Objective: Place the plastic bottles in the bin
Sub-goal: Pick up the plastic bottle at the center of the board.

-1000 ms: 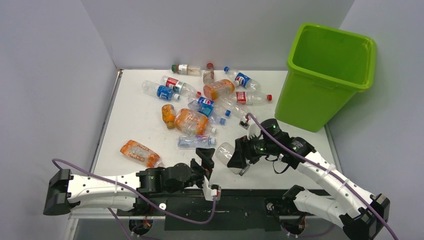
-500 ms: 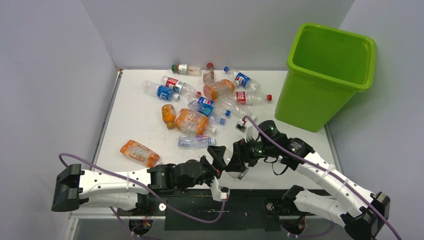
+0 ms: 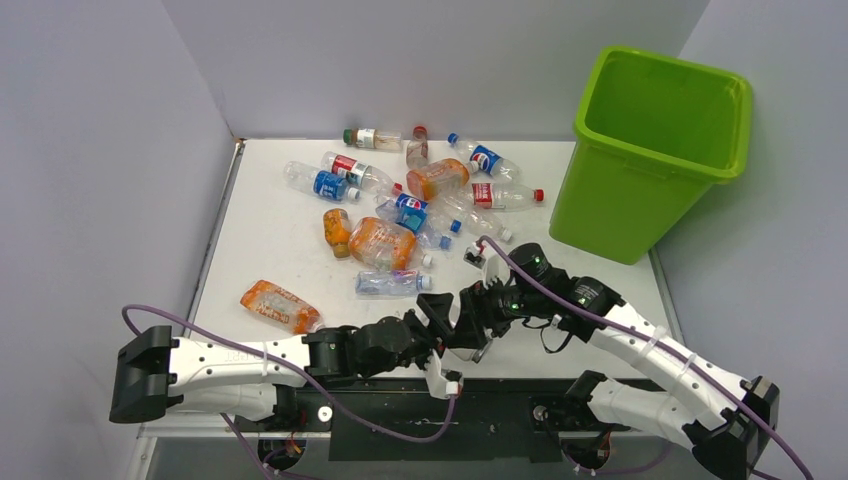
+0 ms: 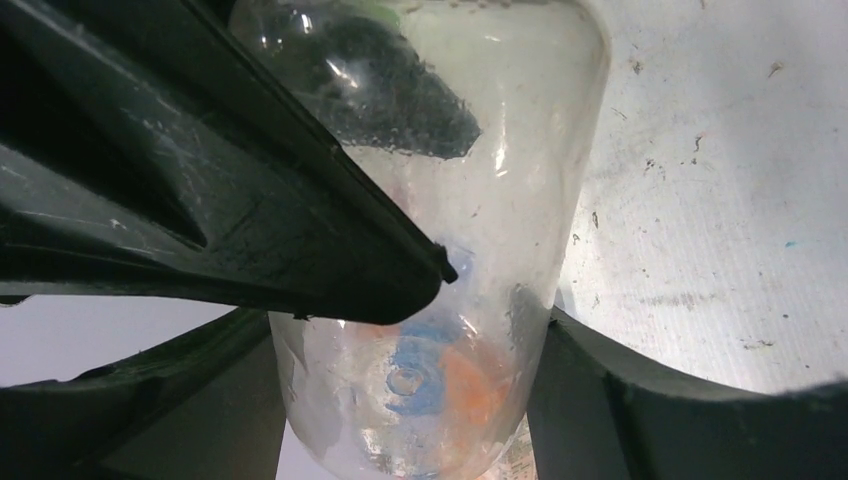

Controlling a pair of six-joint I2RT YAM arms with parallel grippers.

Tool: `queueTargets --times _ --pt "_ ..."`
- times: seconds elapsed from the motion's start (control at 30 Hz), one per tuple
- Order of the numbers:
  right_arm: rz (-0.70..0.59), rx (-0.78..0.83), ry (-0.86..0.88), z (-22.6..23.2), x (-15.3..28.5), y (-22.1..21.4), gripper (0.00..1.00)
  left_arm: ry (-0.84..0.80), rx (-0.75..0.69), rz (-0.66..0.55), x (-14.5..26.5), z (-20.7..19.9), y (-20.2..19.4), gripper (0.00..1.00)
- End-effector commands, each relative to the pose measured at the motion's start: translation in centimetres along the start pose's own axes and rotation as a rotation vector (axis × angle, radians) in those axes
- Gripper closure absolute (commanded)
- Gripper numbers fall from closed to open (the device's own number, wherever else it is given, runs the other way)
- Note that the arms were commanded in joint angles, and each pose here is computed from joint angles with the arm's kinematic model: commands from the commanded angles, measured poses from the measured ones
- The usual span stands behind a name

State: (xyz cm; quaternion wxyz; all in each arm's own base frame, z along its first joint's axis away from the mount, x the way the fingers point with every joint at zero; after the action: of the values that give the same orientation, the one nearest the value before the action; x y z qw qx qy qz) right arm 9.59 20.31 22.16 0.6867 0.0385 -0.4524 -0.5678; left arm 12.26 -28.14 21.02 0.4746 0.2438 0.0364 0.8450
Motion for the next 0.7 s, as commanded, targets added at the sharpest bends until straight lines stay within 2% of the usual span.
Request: queueTargets --times 0.0,0.03,0.07,0.13,0.2,0.37,0.5,0.57,0.63,0.67 --pt "-0.099 0.076 0.043 2.0 0.8 2.7 0.34 0.111 0.059 -0.072 0.5 2.3 1.1 0.56" --pt "-0.118 0.085 0.028 2.1 1.2 3.1 0.19 0.114 0.064 -0.07 0.6 2.4 1.1 0.57" --pt "-0.139 0.098 0.005 2.3 1.7 3.6 0.09 0.122 0.073 -0.067 0.8 2.4 1.0 0.58" --pt "-0.184 0.129 -0.053 2.6 2.9 4.8 0.0 0.134 0.113 -0.063 1.2 2.6 1.0 0.61" --pt "-0.271 0.174 -0.113 3.2 4.5 6.8 0.09 0.115 0.176 -0.061 1.8 2.6 0.9 0.63" --pt "-0.574 0.28 -0.212 5.5 9.1 12.1 0.1 0.102 0.415 -0.058 3.7 3.3 1.0 0.68" --pt "-0.891 0.275 -0.234 6.1 11.7 14.4 0.1 0.124 0.744 -0.124 5.3 5.3 1.1 0.77" --pt "-1.045 0.272 -0.204 6.4 12.8 14.7 0.1 0.131 0.989 -0.188 5.9 6.8 0.9 0.85" --pt "-1.115 0.282 -0.186 6.4 13.1 14.9 0.1 0.119 1.17 -0.248 6.3 8.0 0.0 1.0" --pt "-1.132 0.285 -0.178 6.5 13.1 15.0 0.1 0.119 1.255 -0.277 6.5 8.5 -0.6 1.0"
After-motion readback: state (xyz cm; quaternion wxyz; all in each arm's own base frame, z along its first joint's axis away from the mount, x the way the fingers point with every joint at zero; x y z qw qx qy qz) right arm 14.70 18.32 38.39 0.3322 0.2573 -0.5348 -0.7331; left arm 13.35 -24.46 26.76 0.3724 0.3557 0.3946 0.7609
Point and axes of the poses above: each gripper's point midway between its finger pads, its own x axis back along the fingers, its own z axis along the line the jaws close on, y = z × x, the point moved 6 cm from there along x, back along the fingers, and after that the axes turned 3 degrees about x, right-handed, at the moved point
